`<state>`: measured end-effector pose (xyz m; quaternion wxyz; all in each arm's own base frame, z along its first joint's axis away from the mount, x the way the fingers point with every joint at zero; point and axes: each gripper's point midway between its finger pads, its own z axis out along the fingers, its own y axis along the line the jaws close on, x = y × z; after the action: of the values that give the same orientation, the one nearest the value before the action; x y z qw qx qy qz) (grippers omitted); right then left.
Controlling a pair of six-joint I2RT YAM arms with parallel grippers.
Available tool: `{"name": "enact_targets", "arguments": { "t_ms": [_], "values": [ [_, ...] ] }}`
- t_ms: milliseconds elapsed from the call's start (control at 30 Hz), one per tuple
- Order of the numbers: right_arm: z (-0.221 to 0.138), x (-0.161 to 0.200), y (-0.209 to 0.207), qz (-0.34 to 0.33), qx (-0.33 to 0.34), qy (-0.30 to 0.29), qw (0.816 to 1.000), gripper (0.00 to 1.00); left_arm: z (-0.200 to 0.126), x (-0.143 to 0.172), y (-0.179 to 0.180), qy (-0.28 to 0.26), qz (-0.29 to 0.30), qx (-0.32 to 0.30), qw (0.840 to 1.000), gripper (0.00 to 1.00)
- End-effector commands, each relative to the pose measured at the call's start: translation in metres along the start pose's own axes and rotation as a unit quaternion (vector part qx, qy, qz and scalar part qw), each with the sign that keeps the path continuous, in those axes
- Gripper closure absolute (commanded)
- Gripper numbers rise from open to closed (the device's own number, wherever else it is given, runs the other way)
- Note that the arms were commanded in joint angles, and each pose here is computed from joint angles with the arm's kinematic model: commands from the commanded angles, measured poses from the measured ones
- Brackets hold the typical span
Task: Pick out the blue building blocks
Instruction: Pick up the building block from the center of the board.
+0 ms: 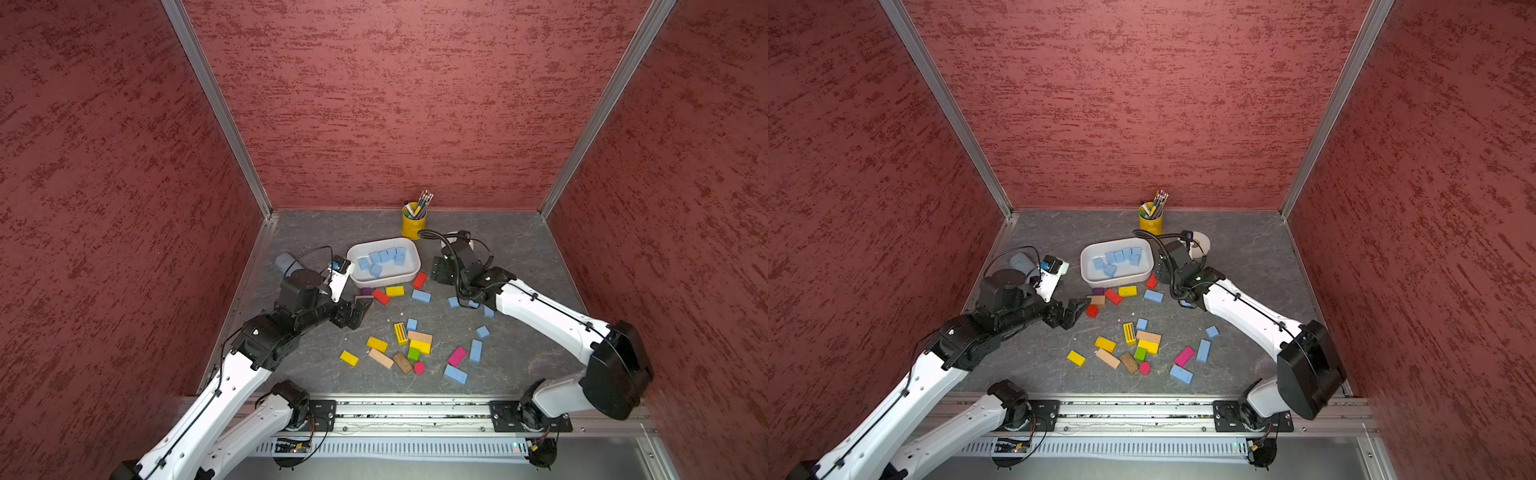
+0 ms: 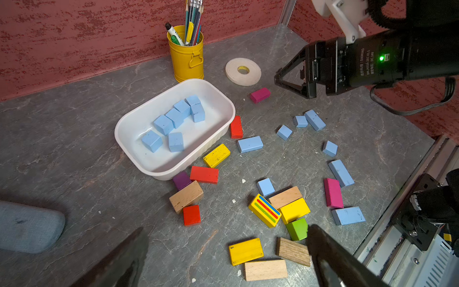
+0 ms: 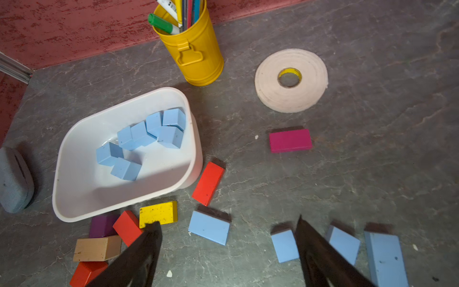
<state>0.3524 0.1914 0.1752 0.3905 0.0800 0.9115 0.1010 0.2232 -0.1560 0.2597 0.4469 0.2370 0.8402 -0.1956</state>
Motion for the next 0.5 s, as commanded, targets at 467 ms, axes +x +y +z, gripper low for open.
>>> {"name": "enact_targets", "arguments": {
  "t_ms": [467],
  "values": [
    [0.009,0.043,-0.016,0.044,-0.008,0.049,0.998,0.09,0.001,-0.002,-0.005,-0.008,0.007,0.017,1.000,0.00]
  ]
}}
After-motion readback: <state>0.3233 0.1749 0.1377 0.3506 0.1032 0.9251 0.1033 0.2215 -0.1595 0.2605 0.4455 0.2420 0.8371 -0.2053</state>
